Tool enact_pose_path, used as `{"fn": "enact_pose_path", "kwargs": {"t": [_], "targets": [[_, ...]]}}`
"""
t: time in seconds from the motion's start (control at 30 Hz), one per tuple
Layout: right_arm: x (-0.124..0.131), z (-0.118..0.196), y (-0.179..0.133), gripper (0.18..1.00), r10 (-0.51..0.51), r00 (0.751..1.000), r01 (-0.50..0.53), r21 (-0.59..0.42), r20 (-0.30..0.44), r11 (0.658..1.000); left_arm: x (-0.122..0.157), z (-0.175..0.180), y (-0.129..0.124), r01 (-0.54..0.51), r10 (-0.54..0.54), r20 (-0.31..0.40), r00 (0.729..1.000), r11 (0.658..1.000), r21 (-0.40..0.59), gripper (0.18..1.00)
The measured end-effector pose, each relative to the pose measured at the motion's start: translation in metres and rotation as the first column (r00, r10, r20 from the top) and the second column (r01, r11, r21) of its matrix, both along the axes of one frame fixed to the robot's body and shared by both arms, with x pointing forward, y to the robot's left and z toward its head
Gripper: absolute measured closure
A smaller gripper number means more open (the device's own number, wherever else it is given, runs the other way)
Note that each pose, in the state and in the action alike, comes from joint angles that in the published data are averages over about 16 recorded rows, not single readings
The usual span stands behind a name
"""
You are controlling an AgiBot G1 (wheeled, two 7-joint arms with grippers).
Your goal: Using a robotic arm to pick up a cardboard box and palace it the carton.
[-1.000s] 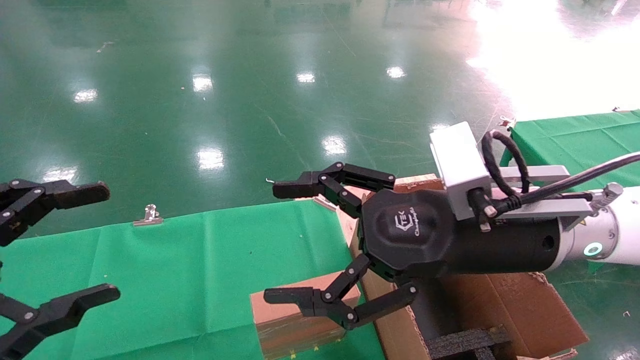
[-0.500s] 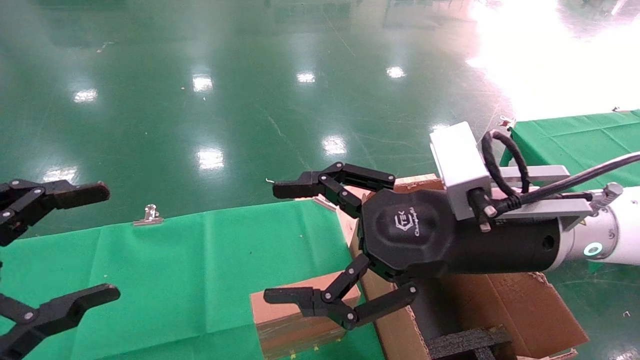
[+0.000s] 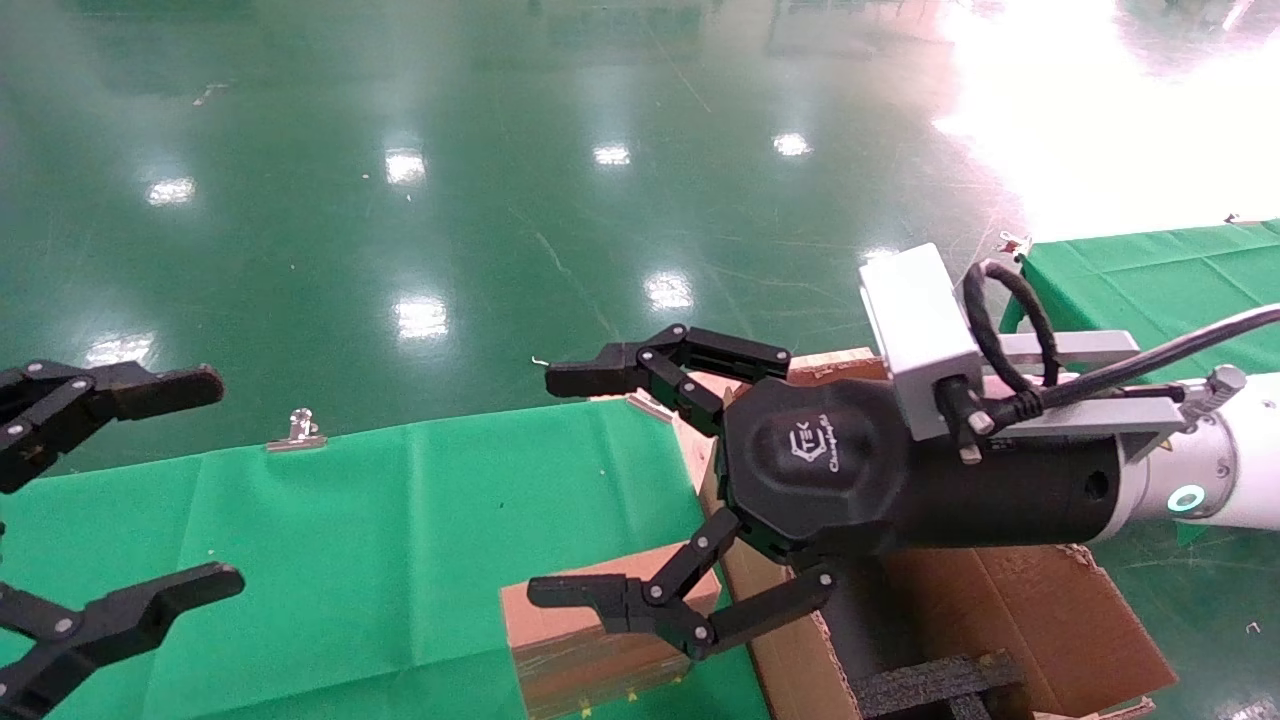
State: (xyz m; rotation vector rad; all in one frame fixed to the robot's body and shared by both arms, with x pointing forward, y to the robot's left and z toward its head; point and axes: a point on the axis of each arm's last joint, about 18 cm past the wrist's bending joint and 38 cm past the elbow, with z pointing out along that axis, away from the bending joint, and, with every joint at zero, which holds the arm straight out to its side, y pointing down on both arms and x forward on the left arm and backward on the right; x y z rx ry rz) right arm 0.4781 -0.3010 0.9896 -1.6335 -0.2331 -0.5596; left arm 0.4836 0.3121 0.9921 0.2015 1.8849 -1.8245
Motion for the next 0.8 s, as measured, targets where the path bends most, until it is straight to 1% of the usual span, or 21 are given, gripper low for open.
{"fn": "enact_pose_path", "kwargs": {"t": [0.2, 0.33, 0.43, 0.6, 0.73, 0.8], "targets": [[0.011, -0.009, 0.003, 0.178, -0.033, 0.999, 0.032, -0.116, 0.000, 0.993, 0.000, 0.000, 0.000, 0.000, 0.000, 0.000, 1.000, 1.000, 0.000, 0.249], [0.024, -0.018, 0.006, 0.178, -0.069, 0.998, 0.067, -0.229, 0.000, 0.971, 0.000, 0.000, 0.000, 0.000, 0.000, 0.000, 1.000, 1.000, 0.000, 0.307], [0.036, -0.026, 0.008, 0.178, -0.100, 0.995, 0.095, -0.319, 0.001, 0.943, 0.000, 0.000, 0.000, 0.000, 0.000, 0.000, 1.000, 1.000, 0.000, 0.352], [0.057, -0.037, 0.014, 0.178, -0.138, 0.990, 0.127, -0.455, 0.011, 0.882, 0.000, 0.000, 0.000, 0.000, 0.000, 0.000, 1.000, 1.000, 0.000, 0.446], [0.071, -0.044, 0.022, 0.178, -0.149, 0.988, 0.140, -0.541, 0.026, 0.830, 0.000, 0.000, 0.000, 0.000, 0.000, 0.000, 1.000, 1.000, 0.000, 0.551], [0.077, -0.047, 0.027, 0.178, -0.150, 0.988, 0.143, -0.578, 0.037, 0.803, 0.000, 0.000, 0.000, 0.000, 0.000, 0.000, 1.000, 1.000, 0.000, 0.589]]}}
